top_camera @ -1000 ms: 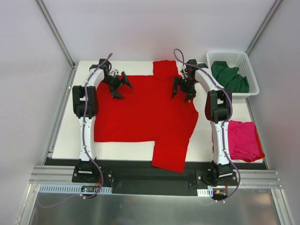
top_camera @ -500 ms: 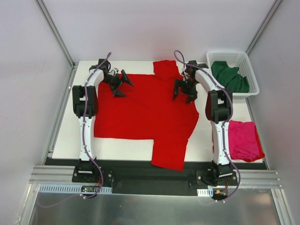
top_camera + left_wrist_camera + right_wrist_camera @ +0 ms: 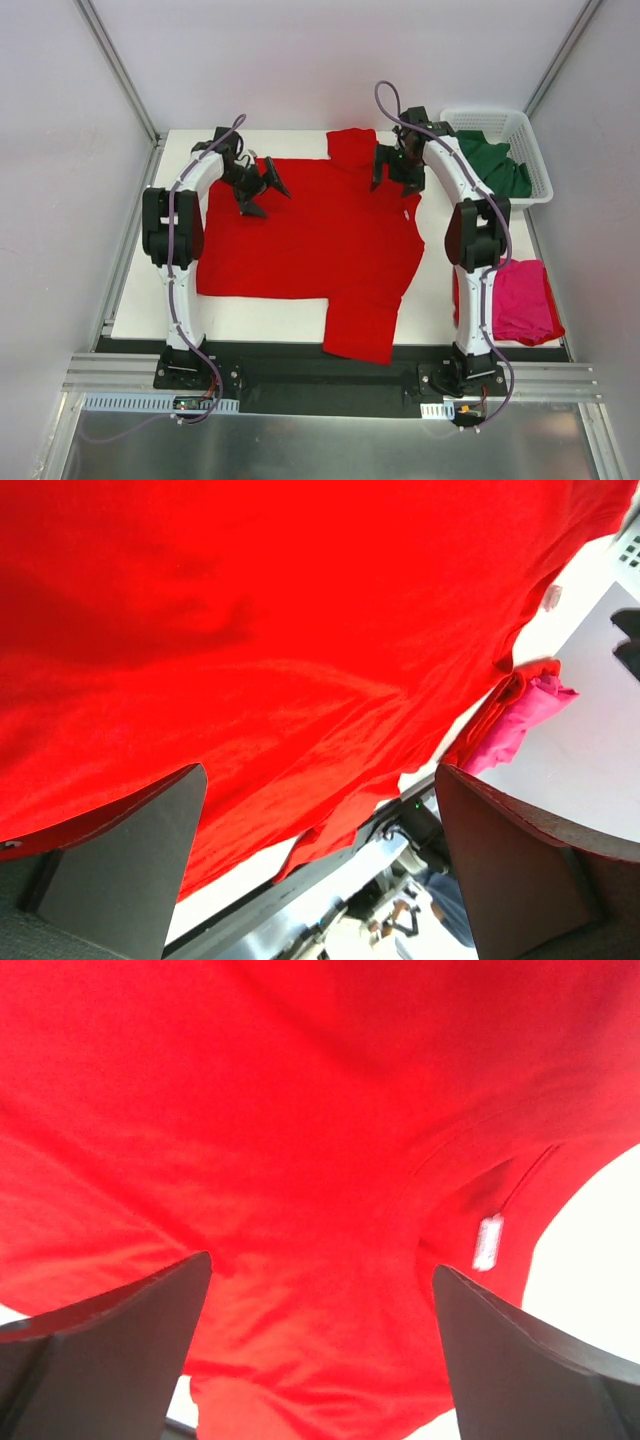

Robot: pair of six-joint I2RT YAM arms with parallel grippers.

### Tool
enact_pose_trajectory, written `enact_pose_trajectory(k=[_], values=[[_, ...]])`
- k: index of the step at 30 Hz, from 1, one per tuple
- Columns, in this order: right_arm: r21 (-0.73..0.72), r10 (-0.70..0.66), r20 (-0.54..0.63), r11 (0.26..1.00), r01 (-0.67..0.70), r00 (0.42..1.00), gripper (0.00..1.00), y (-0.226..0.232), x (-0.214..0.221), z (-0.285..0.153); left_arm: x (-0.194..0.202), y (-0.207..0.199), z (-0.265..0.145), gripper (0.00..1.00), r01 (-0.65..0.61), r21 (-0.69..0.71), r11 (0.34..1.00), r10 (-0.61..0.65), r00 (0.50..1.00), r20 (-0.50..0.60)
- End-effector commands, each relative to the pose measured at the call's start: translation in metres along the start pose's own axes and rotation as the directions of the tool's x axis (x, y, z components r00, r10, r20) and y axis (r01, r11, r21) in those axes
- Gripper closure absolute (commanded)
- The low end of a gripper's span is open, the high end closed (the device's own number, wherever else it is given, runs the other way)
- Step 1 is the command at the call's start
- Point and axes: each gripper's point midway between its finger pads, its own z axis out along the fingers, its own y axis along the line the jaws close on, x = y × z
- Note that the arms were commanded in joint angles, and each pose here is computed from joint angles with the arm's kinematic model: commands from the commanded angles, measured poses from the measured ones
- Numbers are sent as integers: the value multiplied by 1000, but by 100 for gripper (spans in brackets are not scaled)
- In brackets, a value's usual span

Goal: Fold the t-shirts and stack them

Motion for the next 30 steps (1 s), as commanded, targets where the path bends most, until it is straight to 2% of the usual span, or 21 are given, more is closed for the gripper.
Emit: enact_pose_trajectory(k=[1,8,16,24,28,30], values=[[9,18,89,1000,-18,996,4,-2,-28,13,7,6,-18,1,-19,-39,999,20,999,28],[-16,24,55,1000,-23,998,4,-11,-34,52,32,42,-13,1,-17,-122,992,15,1000,-14],[-33,26,50,999,-24,998,4,-16,-39,65,58,72,-11,1,-7,-189,982,-4,998,-57],[-29,50,37,998,-49,998,4,-27,-38,59,71,73,-22,1,-31,-201,979,19,998,-63],[-57,38,60,998,-35,997,4,-16,-36,39,69,61,-34,0,-51,-191,980,46,998,-34],[-50,-16,107,999,22,994,4,-12,-41,21,63,56,-41,1,-63,-201,977,64,998,-4]])
